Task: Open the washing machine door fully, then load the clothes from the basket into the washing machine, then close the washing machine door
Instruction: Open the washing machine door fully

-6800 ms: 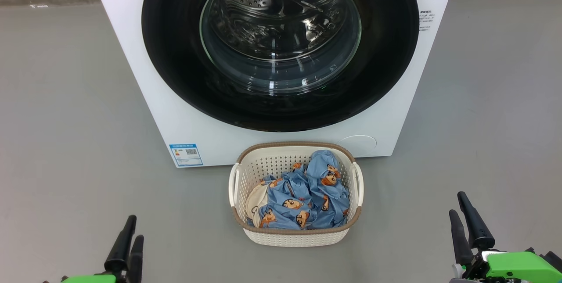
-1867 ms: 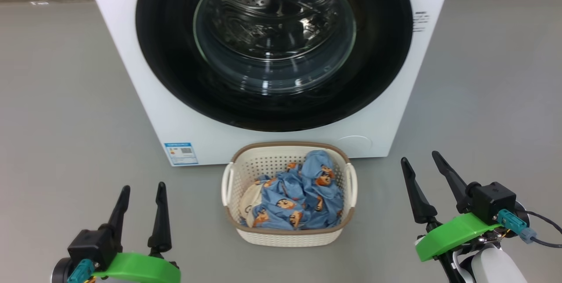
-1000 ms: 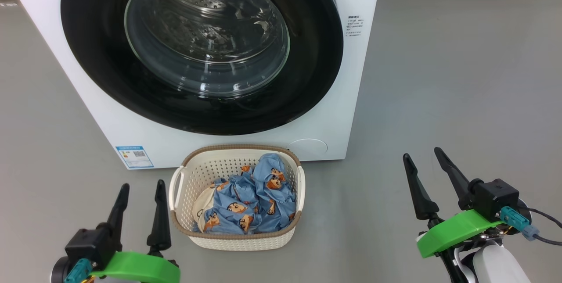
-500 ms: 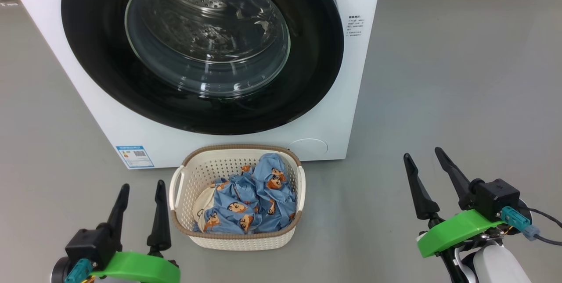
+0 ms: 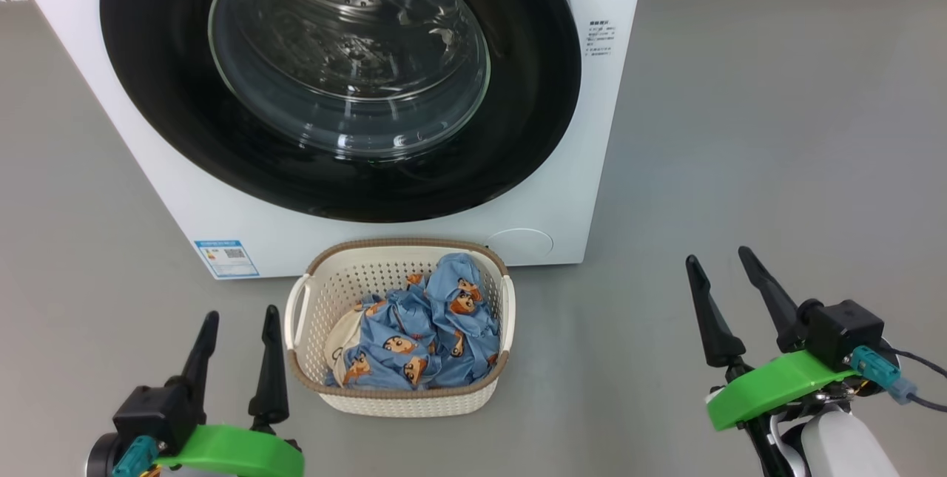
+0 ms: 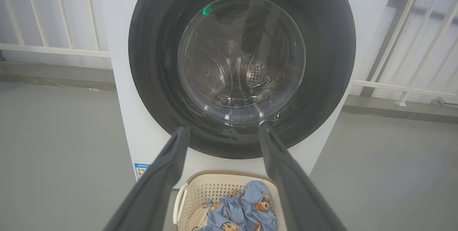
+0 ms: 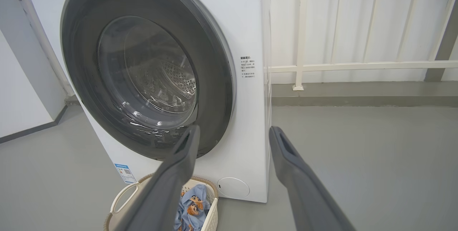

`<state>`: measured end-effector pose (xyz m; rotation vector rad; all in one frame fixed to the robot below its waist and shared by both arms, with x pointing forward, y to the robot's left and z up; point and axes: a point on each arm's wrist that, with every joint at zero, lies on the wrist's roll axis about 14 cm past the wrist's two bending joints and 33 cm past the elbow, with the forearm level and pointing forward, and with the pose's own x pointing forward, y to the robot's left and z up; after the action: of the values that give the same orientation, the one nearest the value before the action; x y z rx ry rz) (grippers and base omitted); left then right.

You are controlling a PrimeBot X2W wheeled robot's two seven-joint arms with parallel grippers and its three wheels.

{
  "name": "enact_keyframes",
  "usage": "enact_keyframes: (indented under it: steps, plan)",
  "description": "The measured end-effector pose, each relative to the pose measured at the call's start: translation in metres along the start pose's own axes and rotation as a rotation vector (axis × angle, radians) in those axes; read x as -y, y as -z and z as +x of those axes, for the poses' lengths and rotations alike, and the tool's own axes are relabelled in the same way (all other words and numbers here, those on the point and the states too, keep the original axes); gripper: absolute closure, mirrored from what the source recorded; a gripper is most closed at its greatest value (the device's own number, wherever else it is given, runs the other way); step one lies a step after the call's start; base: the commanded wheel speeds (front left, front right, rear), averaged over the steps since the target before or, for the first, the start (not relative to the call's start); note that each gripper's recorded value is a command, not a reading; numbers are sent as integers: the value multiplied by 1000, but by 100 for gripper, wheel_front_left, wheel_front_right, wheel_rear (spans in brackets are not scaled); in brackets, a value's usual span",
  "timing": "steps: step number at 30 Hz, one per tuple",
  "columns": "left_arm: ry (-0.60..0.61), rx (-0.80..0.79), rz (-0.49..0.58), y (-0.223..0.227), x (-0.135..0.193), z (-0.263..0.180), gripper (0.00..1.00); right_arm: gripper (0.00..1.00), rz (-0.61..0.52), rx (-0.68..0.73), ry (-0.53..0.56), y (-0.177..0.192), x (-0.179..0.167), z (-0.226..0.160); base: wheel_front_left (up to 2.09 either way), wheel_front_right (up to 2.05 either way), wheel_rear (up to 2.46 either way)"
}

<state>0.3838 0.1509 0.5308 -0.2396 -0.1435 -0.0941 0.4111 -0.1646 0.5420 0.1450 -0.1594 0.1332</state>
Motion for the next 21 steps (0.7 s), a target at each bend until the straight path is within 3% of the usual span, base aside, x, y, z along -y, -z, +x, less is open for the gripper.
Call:
enact_keyframes:
  steps: [11,14,16,17,18,21]
  plan:
    - [-10,-15,2,7,-4,10,0,0,-10,43,6,-14,12,29,0,0,0]
    - [-14,-25,1,11,-6,14,0,49,-16,57,15,-18,19,40,0,0,0]
    - [-18,-27,2,13,-8,17,0,61,-24,73,20,-23,24,49,0,0,0]
    - [-20,-28,2,14,-9,18,0,73,-26,83,24,-26,27,54,0,0,0]
    - [-22,-30,3,14,-10,20,0,97,-25,93,30,-29,29,59,0,0,0]
    - [-28,-29,4,16,-13,25,0,100,-15,119,33,-36,34,74,0,0,0]
